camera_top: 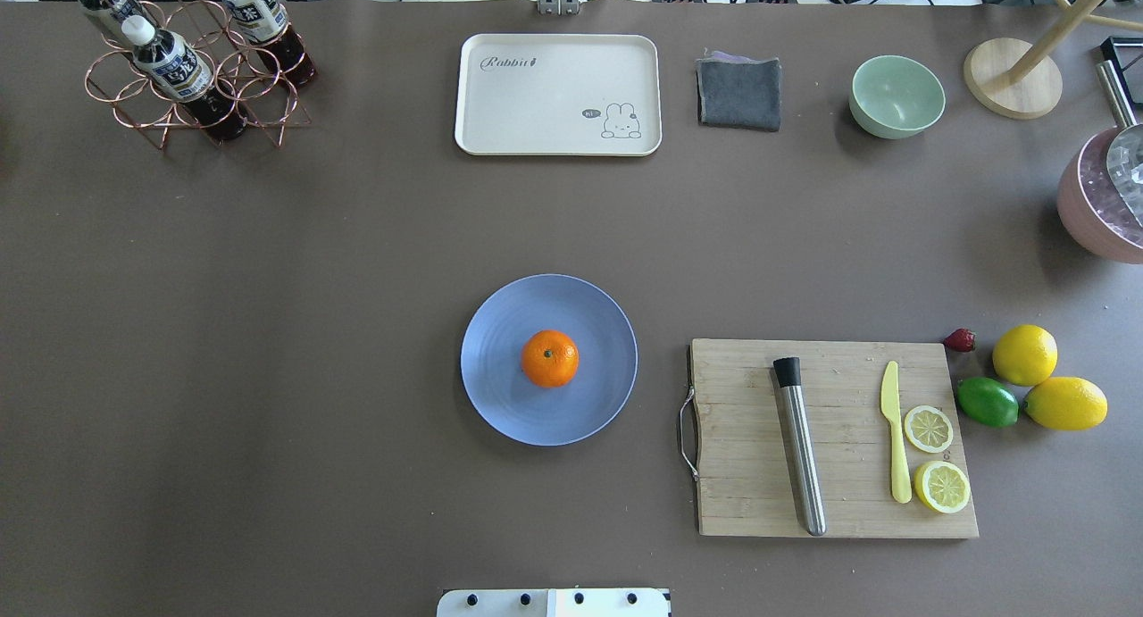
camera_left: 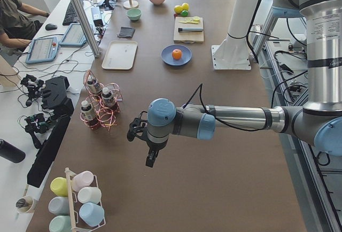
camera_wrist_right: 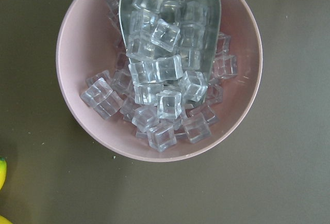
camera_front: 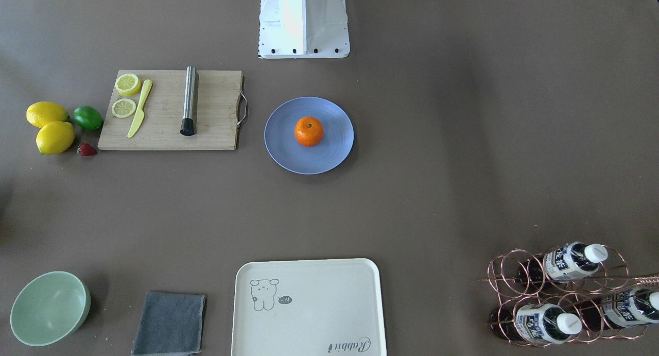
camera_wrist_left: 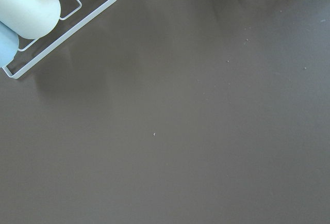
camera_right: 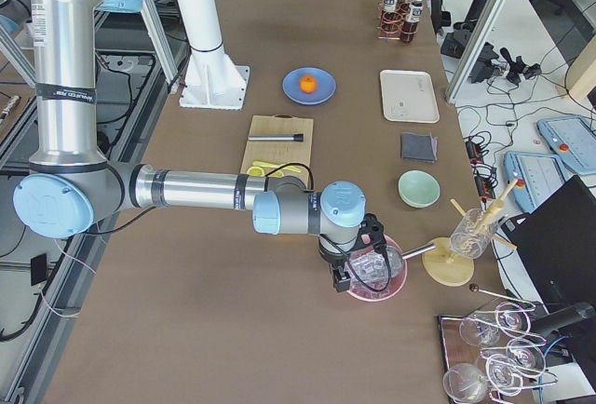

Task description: Pick orange to plate

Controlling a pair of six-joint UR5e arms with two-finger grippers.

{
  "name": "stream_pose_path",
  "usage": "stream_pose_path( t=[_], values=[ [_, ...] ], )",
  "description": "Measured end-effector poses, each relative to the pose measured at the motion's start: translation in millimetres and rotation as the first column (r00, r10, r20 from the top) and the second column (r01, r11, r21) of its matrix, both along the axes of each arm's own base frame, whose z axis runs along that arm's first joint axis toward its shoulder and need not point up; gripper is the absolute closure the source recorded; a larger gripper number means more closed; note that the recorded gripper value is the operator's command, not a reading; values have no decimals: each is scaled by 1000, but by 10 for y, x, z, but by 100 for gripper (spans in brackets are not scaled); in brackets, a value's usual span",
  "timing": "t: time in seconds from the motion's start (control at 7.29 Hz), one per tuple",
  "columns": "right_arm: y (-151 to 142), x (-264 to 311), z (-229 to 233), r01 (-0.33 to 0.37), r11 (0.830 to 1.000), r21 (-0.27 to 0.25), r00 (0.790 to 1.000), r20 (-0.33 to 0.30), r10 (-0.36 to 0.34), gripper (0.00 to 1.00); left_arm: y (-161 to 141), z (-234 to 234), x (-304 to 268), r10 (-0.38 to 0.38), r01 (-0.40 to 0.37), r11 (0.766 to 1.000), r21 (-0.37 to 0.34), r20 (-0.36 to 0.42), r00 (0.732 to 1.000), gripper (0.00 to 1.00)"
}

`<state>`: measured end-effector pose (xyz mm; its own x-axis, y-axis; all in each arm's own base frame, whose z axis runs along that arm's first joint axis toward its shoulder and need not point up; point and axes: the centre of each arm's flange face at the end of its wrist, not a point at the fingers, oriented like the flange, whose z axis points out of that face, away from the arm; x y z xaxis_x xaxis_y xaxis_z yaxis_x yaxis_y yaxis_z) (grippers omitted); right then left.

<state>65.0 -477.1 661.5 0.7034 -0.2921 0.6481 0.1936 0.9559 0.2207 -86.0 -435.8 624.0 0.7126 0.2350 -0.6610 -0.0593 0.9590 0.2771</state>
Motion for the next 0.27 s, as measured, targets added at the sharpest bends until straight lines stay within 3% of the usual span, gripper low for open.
stream_pose_path(
  t=[0.27],
  values=[
    [3, -1, 10, 0, 1000, -2, 1000, 0, 0, 0, -2, -14, -1, 0, 0, 1000, 3, 1, 1000, 3]
  ],
)
